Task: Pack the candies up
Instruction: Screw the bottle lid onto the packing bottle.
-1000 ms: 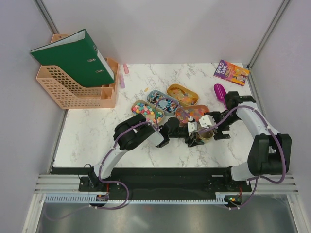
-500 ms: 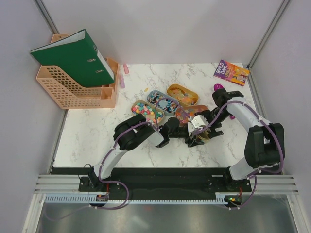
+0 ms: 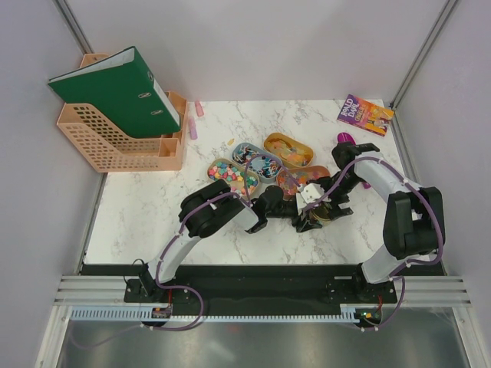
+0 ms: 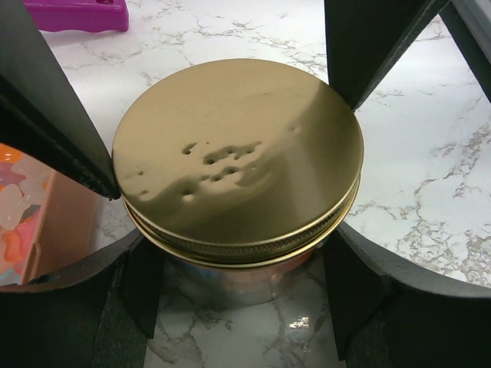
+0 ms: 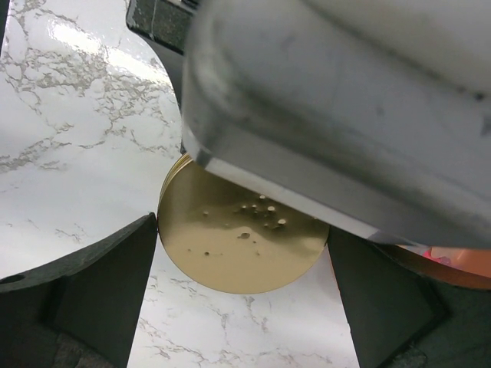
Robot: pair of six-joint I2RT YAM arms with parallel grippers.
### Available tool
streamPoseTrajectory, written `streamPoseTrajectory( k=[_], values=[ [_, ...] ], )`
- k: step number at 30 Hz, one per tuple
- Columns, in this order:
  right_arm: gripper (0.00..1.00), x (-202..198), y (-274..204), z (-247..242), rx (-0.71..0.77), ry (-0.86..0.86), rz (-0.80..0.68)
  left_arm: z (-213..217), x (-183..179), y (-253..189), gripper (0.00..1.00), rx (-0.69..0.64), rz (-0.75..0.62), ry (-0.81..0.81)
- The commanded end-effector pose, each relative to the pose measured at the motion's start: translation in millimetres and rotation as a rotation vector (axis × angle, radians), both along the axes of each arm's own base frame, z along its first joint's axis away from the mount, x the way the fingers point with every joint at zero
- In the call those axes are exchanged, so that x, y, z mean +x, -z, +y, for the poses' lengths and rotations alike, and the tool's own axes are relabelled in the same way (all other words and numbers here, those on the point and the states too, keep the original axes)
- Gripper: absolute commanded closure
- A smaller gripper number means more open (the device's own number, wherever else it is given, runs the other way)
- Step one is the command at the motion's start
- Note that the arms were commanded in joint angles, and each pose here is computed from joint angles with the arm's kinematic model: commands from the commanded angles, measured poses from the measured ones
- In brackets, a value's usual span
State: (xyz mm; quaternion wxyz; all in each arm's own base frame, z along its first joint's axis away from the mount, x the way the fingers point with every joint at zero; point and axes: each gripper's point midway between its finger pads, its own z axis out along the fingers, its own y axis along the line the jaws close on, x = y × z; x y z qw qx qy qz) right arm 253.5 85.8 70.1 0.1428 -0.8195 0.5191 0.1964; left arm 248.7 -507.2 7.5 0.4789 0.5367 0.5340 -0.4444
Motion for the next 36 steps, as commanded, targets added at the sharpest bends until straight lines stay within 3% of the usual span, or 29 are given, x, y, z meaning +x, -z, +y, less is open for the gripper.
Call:
streamPoseTrajectory(
  k=[1,11,16,23,36],
  values=[
    [0.02,-1.3,-1.9,6.8,0.028,0.006,0.018,127.9,-53.3,191.0,0.98,0.661,0.298,-0.089],
    [0.38,-11.1,4.4,0.1,-0.018,0.103,0.077,128.9,-52.6,191.6,0.98,0.666,0.294,-0.093],
    [0.53,-26.3,22.7,-14.7,-0.113,0.267,0.151,128.7,-53.0,191.7,0.98,0.667,0.294,-0.093],
    [0.56,-64.0,43.4,-21.8,-0.183,0.452,0.284,128.7,-51.8,190.7,0.98,0.665,0.291,-0.096],
    [0.58,-76.2,58.6,-25.1,-0.271,0.7,0.39,129.6,-56.8,193.2,0.98,0.676,0.279,-0.081]
  ],
)
